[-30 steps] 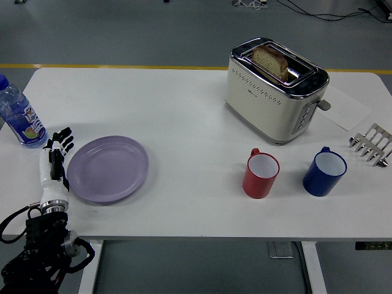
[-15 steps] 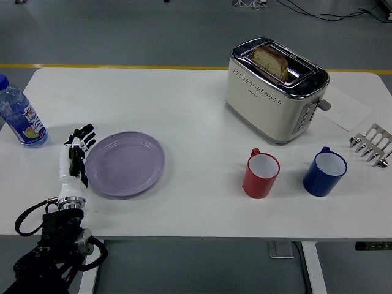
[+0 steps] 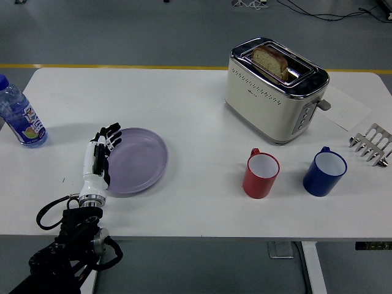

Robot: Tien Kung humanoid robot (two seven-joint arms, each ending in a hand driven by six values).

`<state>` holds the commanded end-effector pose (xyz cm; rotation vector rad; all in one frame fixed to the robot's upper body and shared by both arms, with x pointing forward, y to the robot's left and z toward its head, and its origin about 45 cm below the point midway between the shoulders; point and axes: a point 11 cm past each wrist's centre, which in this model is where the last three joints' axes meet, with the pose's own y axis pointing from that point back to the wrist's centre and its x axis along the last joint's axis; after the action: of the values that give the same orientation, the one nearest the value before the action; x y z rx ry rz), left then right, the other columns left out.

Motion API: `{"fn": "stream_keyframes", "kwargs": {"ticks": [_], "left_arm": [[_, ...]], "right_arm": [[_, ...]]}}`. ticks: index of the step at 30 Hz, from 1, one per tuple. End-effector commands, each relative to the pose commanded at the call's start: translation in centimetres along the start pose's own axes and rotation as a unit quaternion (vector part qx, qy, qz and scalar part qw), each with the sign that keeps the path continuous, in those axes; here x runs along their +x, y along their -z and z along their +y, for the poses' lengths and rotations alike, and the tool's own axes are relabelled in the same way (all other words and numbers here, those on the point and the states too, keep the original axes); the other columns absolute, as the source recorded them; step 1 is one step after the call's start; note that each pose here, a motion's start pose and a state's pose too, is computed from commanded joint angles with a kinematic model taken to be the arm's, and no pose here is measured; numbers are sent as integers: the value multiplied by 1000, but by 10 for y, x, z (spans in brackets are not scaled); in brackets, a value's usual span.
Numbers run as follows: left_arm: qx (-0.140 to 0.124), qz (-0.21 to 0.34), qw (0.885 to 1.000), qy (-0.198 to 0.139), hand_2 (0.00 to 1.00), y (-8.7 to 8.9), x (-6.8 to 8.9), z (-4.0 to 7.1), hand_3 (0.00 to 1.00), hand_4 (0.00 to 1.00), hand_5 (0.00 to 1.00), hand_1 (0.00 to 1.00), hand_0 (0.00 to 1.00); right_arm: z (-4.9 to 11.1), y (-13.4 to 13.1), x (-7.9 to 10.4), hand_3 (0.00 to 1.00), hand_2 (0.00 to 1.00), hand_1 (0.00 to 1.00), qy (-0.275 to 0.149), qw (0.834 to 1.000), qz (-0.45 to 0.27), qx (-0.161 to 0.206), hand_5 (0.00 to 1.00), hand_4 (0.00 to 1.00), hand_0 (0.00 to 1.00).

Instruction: Push plate across desktop

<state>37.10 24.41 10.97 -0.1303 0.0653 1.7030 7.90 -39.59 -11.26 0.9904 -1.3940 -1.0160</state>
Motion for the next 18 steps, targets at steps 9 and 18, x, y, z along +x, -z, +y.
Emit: {"fn": "stream_keyframes", "kwargs": {"ticks": [9,18], "left_arm": [[-22,12,1000,0,799,-14,-4,-4,696,447,978,794,767],[-26,2,999,-43,798,-16,28,-8,692,445,974,792,765]], "right_arm": [[-1,-3,2,594,638,556,-2,1000,0,-2,337,417,617],[0,-2,1,594,638,556,-1,1000,-2,-1,338,417,617]]}}
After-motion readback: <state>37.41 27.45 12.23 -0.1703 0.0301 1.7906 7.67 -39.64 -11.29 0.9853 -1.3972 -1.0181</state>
